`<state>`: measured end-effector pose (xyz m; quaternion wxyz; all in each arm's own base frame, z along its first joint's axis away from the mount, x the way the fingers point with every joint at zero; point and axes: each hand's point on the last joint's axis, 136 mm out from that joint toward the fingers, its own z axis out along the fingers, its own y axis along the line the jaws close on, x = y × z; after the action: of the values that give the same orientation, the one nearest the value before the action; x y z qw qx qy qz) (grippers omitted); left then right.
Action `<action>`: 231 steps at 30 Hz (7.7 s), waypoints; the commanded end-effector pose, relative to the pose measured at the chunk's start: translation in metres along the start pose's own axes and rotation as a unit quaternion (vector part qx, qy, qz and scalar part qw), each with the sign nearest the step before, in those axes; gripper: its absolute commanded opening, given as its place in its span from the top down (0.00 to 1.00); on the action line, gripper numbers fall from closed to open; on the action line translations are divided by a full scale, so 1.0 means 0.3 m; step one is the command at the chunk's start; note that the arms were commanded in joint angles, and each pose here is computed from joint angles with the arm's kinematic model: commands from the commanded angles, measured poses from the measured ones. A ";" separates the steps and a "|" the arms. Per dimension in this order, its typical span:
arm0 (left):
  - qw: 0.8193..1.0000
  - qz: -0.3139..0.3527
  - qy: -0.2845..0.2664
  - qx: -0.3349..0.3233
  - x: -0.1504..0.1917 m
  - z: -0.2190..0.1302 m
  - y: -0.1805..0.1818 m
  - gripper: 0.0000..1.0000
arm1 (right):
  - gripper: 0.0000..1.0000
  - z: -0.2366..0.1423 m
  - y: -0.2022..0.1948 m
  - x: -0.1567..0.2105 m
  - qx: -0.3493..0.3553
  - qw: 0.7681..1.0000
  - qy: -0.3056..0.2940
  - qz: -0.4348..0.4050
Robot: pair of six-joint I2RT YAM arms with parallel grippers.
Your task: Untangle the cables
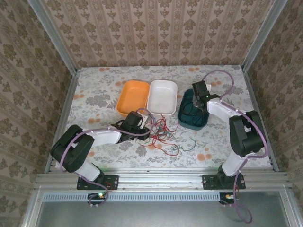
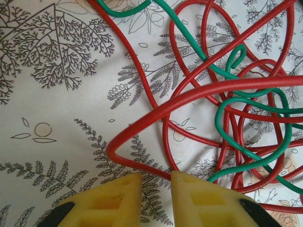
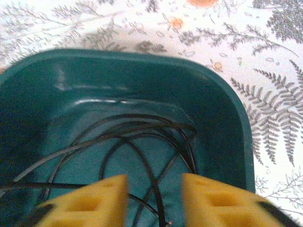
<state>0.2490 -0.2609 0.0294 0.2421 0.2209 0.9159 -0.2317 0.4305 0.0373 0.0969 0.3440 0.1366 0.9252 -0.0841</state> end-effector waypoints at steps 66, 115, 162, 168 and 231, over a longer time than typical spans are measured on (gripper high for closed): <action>0.859 0.402 0.211 0.235 0.003 0.073 -0.633 0.27 | 0.42 -0.396 -0.213 0.550 -0.145 0.949 0.236 0.149; 0.897 0.296 0.129 0.302 -0.126 -0.104 -0.656 0.96 | 1.00 -0.583 0.126 0.240 -0.406 0.898 0.088 0.144; 0.999 0.013 -0.031 0.027 -0.261 -0.198 -0.041 0.04 | 0.52 -0.286 0.472 -0.055 -0.293 0.950 0.106 -0.033; 0.994 0.067 -0.003 0.091 -0.214 -0.156 -0.155 0.05 | 0.55 -0.431 0.374 0.205 -0.330 0.930 0.157 -0.047; 0.983 0.067 0.168 0.015 0.060 0.186 -0.093 1.00 | 0.90 -0.359 0.469 0.718 -0.283 0.892 0.233 -0.265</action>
<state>0.2714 -0.3264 0.0231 0.1708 0.3033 0.9091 -0.2290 0.2440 0.2402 0.0190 0.0726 -0.1960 0.9671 0.1451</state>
